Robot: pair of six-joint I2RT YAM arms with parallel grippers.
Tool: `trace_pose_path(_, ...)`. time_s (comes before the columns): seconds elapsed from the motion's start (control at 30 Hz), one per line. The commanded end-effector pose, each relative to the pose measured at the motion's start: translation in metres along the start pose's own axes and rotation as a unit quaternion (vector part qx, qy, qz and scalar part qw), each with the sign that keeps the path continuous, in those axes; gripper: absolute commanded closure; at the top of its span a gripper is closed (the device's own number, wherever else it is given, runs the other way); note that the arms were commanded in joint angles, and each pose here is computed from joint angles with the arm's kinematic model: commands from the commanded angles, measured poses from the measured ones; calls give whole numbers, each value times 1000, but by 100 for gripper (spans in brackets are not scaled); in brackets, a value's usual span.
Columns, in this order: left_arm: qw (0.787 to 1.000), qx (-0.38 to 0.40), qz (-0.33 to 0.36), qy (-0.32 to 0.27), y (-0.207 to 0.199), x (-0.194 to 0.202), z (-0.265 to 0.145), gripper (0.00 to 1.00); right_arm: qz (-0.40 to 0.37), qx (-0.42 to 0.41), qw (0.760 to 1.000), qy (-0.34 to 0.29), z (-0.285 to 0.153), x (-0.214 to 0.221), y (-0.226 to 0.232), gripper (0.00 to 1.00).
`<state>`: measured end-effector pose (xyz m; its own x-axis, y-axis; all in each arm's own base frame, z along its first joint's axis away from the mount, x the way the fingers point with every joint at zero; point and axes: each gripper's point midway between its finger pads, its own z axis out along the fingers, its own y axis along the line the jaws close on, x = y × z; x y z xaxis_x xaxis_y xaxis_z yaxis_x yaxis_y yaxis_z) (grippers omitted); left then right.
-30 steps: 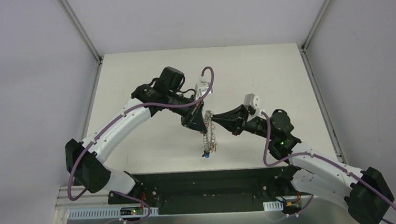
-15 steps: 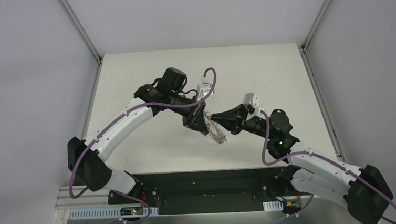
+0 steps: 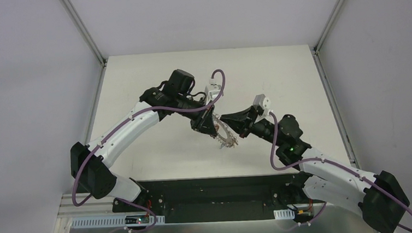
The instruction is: Remove the keys from the keyring
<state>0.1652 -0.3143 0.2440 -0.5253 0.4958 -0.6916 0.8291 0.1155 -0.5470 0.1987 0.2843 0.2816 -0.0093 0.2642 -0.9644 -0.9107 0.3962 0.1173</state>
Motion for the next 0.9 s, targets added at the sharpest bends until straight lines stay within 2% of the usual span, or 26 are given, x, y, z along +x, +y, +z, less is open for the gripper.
trace_pose_path(0.0, 1000, -15, 1, 12, -6, 8, -2, 100, -36, 102, 993, -45, -3, -41, -34, 100)
trace_pose_path(0.23, 998, -60, 3, 13, 8, 8, -5, 100, -16, 156, 987, 34, -17, -3, -51, 100)
trace_pose_path(0.4, 995, -98, 15, 9, 17, 7, -12, 100, 16, 161, 982, 99, -20, 17, -50, 100)
trace_pose_path(0.77, 991, -133, 22, -1, 26, 2, -22, 100, 94, 114, 968, 205, -17, 44, -26, 100)
trace_pose_path(0.87, 990, -142, 23, -2, 29, 2, -23, 100, 100, 90, 968, 212, -16, 47, -17, 100)
